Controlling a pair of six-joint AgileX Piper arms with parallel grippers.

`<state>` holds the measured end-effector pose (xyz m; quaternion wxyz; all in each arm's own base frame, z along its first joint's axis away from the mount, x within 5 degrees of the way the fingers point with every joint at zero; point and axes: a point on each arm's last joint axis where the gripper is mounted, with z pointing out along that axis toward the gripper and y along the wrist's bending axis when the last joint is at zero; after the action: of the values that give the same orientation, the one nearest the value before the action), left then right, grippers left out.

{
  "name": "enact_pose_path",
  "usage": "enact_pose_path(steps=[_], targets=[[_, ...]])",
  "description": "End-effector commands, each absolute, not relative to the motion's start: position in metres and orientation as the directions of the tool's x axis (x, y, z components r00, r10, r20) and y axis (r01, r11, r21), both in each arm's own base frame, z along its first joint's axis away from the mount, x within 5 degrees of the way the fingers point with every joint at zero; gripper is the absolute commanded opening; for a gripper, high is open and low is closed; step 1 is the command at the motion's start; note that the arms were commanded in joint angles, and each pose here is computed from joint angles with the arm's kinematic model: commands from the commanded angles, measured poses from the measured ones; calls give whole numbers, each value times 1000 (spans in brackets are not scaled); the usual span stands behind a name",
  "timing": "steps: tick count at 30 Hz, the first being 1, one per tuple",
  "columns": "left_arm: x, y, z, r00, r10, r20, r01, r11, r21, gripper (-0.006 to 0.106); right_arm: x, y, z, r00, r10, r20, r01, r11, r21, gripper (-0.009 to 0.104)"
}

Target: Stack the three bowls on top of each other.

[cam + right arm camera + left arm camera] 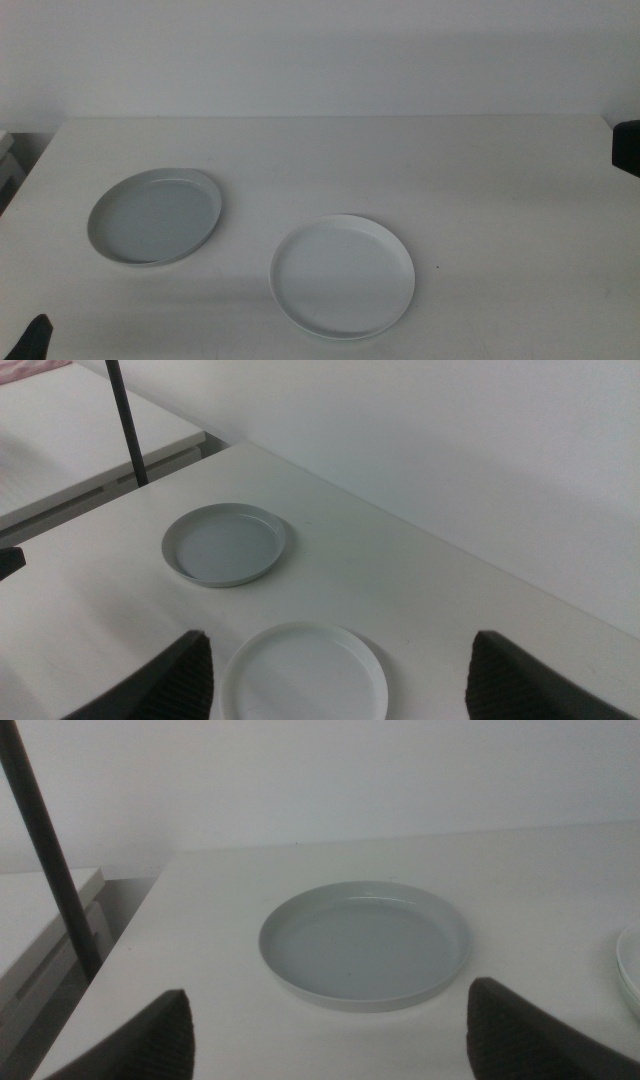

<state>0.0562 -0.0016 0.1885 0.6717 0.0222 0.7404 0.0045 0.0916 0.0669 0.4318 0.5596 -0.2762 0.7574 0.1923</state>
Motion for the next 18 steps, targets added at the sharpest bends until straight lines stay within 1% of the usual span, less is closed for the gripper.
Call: enact_pose_path(steps=[1, 2, 6, 7, 8, 10, 12, 14, 16, 18], targets=[[56, -1, 194, -12, 22, -1000, 17, 1000, 22, 90, 91, 66, 444, -156, -160, -975, -625, 780, -28, 66], [56, -1, 194, -11, 57, -998, 13, 998, 57, 90, 91, 66, 444, -156, -160, -975, -625, 780, -28, 66], [56, 0, 194, -13, 61, -998, -5, 998, 61, 90, 91, 66, 444, -156, -160, -975, -625, 780, -28, 66], [56, 1, 194, -12, 79, -997, -13, 997, 79, 90, 91, 66, 444, -156, -160, -975, -625, 780, -28, 66], [56, 1, 195, -11, 85, -996, -18, 996, 85, 90, 91, 66, 444, -156, -160, -975, -625, 780, -28, 66], [56, 2, 198, -12, 62, -998, -29, 998, 62, 90, 91, 66, 444, -156, -160, -975, -625, 780, -28, 66], [58, 2, 207, -24, 17, -1000, -40, 999, 18, 90, 91, 66, 444, -156, -160, -975, -625, 780, -28, 66], [63, 3, 223, -51, -24, -998, -56, 998, -22, 90, 91, 66, 444, -156, -160, -975, -625, 780, -28, 66], [73, 4, 242, -102, -68, -992, -70, 996, -61, 90, 91, 66, 444, -156, -160, -975, -625, 780, -28, 66], [81, 4, 265, -148, -76, -986, -64, 996, -67, 90, 91, 66, 444, -156, -160, -975, -625, 780, -28, 66]])
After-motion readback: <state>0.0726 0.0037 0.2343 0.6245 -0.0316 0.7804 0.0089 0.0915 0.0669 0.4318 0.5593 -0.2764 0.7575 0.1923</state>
